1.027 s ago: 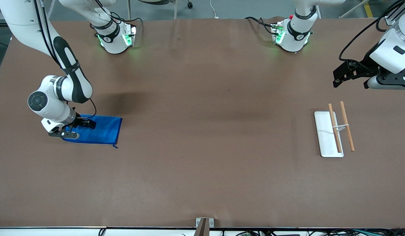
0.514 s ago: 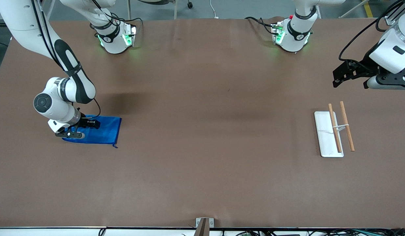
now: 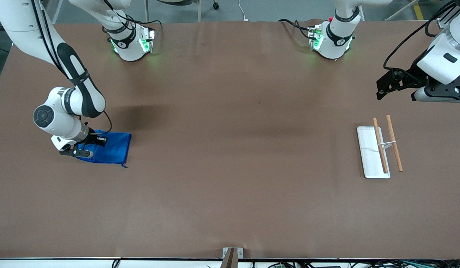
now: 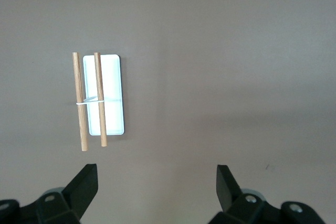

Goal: Right arm passes towel to left arm to hang
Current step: 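Lift the blue towel off the table with the right gripper, then carry the towel toward center with the right gripper while the left gripper approaches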

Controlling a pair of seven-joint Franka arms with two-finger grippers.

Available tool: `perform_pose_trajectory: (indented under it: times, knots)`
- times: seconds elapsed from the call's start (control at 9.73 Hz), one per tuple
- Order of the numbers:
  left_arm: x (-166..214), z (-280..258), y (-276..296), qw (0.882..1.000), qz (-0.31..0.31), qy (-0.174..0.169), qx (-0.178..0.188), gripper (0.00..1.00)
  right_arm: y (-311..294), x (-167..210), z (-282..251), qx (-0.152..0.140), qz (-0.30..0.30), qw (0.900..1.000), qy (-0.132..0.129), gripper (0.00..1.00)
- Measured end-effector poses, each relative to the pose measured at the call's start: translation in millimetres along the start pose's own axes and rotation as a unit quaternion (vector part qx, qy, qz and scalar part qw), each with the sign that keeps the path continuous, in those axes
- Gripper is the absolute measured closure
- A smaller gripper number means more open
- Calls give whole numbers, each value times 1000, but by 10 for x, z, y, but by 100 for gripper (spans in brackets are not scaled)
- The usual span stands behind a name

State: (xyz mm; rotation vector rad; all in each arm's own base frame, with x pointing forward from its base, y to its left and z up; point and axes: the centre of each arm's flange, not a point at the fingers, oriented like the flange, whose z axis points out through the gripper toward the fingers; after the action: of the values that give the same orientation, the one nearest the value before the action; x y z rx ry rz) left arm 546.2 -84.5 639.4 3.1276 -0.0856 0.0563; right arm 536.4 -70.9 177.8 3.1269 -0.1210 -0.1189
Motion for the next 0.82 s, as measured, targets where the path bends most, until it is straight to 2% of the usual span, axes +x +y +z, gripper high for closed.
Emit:
perform_pose_trajectory:
  times: [0.21, 0.51, 0.82]
  knots:
    - [1, 3, 46, 1000, 4, 0, 0, 0, -7, 70, -255, 3, 0, 1000, -20, 96]
    - [94, 127, 207, 1000, 4, -8, 0, 0, -110, 162, -947, 24, 7, 999, -25, 96]
    - [124, 118, 217, 1000, 5, -6, -1, 0, -679, 146, -1717, 91, -1, 995, -36, 96]
